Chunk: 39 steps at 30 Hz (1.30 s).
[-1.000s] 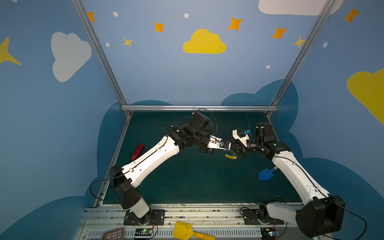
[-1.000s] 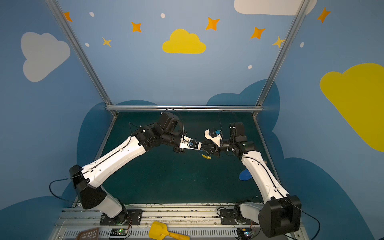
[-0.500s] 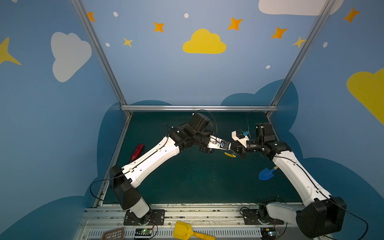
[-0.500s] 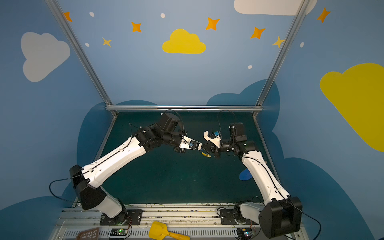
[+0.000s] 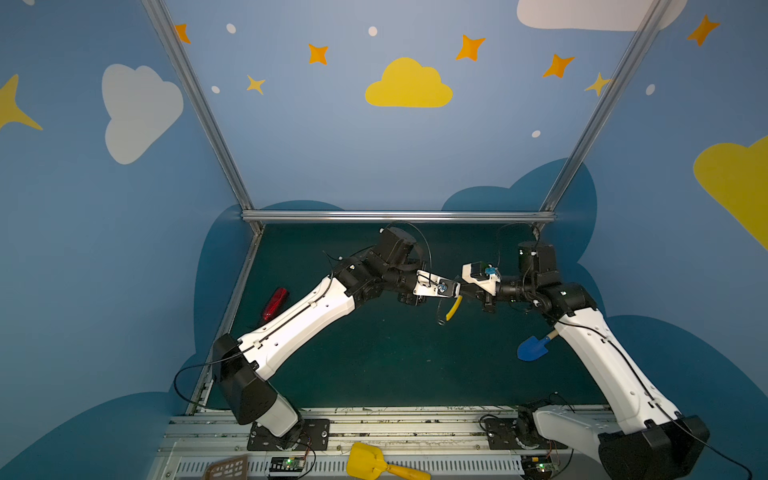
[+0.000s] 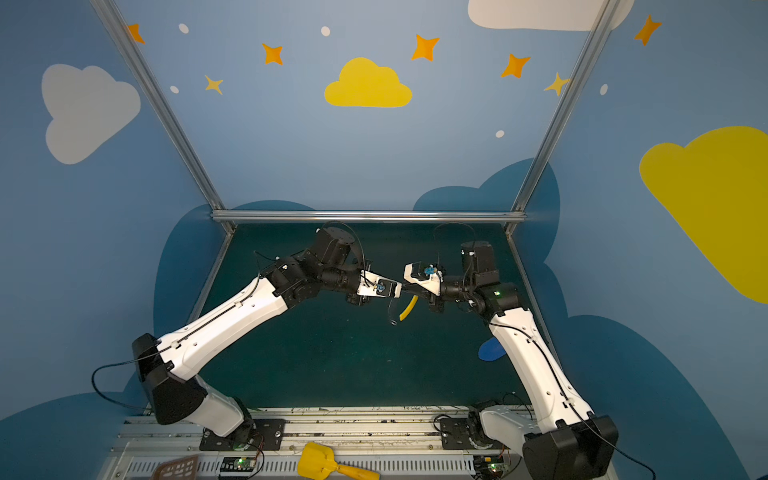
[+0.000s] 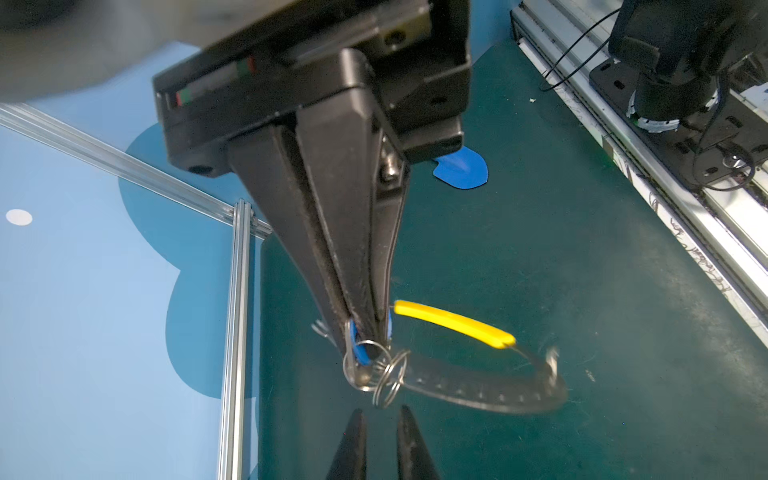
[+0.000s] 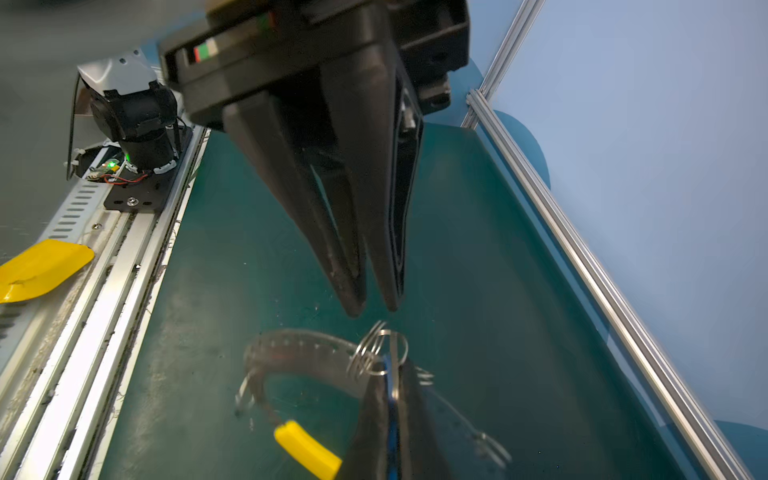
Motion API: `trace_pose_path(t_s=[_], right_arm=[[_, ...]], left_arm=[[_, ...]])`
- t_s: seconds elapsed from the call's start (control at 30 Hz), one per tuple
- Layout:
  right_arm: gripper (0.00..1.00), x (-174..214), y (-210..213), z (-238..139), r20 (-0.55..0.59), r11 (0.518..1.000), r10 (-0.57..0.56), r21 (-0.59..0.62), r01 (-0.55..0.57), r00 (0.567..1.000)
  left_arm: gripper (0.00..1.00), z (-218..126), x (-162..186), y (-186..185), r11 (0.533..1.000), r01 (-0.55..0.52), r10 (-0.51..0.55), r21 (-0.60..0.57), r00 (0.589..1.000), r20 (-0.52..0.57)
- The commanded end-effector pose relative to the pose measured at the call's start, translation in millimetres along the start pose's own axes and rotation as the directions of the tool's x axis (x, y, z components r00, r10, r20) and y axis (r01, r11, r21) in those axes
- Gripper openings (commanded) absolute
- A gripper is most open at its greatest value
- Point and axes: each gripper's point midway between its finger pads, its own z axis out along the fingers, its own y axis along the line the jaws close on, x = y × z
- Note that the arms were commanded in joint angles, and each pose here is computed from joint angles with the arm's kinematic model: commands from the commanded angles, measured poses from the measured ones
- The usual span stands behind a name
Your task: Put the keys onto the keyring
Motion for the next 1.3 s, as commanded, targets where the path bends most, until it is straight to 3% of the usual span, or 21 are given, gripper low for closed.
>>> trace_pose_path(t_s=[0.0,0.17,0.37,0.5,0.67,0.87,1.0,1.27], right_arm=[[0.0,-12,0,-6,-0.009,0.998,-0.054,0.016,0.055,0.998],[0.0,-17,0,-8,-0.02,0.993,-0.115,0.037,0.115,0.993],[0.0,-22,-5,-8,-0.049,0.992,-0.109,0.051,0.112,0.993],[0.0,-16,-7,-3,-0.094,0.994,-0.09,0.053,0.095,0.992],[0.0,-8,-13,3,-0.148,0.994,-0.063,0.073,0.075,0.987],[0.0,-1,-23,12,-0.222,0.99,-0.066,0.108,0.092,0.973],[0.0,5,-27,19,-0.275,0.988,-0.069,0.115,0.104,0.959],[0.0,49,-24,53,-0.493,0.982,-0.15,0.026,0.188,0.857]], left_arm=[[0.28,-10,-6,7,0.998,0.055,-0.054,-0.036,0.998,0.039],[0.5,-12,-3,11,0.981,0.189,-0.184,-0.052,0.978,0.094],[0.6,-17,4,9,0.936,0.346,-0.334,-0.072,0.933,0.135],[0.75,-31,13,12,0.878,0.469,-0.448,-0.099,0.876,0.177],[0.87,-40,14,9,0.812,0.576,-0.542,-0.096,0.804,0.245],[0.88,-31,27,-1,0.719,0.692,-0.654,-0.068,0.706,0.27],[0.87,-16,44,-2,0.629,0.775,-0.733,-0.07,0.62,0.278],[0.86,-8,95,-4,0.506,0.836,-0.776,-0.211,0.548,0.312]])
